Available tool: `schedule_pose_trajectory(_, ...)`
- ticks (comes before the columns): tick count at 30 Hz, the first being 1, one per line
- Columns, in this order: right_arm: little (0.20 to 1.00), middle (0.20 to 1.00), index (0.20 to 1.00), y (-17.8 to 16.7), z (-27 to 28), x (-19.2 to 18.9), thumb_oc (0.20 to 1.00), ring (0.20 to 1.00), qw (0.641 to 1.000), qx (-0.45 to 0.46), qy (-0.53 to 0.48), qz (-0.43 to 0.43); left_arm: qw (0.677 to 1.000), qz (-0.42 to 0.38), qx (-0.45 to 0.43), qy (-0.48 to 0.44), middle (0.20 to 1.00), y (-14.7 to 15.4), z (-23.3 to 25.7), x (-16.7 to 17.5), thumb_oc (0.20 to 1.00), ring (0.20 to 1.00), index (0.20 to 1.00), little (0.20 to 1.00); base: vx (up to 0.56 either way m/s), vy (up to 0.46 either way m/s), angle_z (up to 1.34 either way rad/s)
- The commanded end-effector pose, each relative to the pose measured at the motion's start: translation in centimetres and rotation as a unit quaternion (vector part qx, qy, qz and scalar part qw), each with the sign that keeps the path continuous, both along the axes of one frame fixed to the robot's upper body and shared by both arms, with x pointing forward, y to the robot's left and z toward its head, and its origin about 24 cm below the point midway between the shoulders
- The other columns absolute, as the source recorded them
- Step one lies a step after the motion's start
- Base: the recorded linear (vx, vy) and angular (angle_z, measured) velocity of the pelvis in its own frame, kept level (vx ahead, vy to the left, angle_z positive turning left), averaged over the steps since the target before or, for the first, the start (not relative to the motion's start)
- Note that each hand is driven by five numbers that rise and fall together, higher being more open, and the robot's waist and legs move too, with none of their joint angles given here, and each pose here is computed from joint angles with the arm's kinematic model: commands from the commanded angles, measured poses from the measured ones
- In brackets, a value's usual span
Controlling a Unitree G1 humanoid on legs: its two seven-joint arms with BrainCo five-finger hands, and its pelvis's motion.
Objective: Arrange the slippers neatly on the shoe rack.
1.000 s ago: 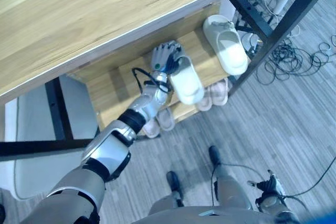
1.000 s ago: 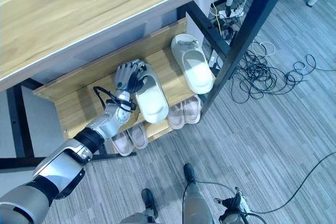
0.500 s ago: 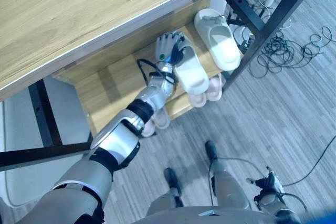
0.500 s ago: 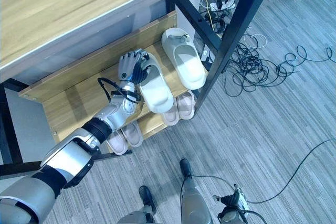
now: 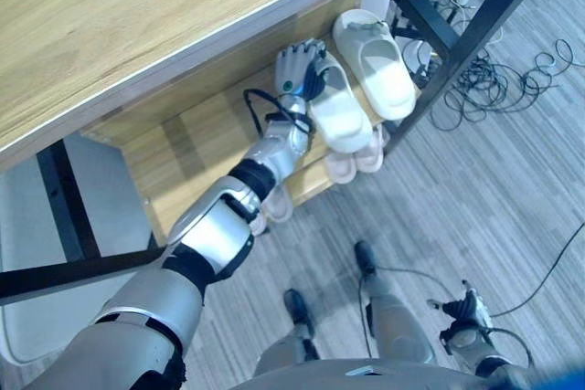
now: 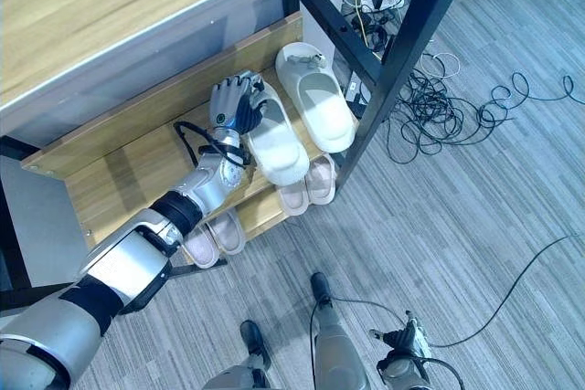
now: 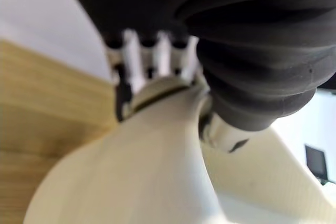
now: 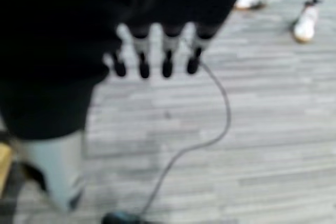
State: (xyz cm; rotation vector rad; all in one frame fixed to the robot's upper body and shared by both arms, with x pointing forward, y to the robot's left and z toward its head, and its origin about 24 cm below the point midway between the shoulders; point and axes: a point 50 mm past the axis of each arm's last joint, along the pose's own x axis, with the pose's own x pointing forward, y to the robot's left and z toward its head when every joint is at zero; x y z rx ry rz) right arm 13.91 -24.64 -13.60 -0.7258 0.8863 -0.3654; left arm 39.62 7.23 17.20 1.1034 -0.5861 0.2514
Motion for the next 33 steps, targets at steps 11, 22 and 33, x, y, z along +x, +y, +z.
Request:
schedule_pose_trajectory(11, 1.000, 1.000, 1.000, -1.5, 0.2, -0.6, 1.000, 1.000, 0.999, -0.027, 0.016, -0.019, 0.998, 0.043, -0.004, 0.041, 1.000, 0.6, 0.4, 1.3, 1.000, 1.000, 1.000, 1.000, 0.00, -0.003, -0.01)
schedule_pose_trajectory(22, 1.000, 1.000, 1.000, -1.1, -0.2, -1.0, 1.000, 1.000, 0.999, -0.015, 0.025, -0.021, 0.990, 0.034, -0.130, 0.047, 1.000, 0.8, 1.0, 1.3, 1.000, 1.000, 1.000, 1.000, 0.01, -0.009, -0.07)
schedule_pose_trajectory(33, 1.000, 1.000, 1.000, -1.6, -0.2, -1.5, 1.000, 1.000, 0.999, -0.018, 0.037, -0.023, 0.980, 0.003, -0.200, -0.001, 1.000, 0.7, 3.5, 0.9, 1.000, 1.000, 1.000, 1.000, 0.00, 0.000, 0.00)
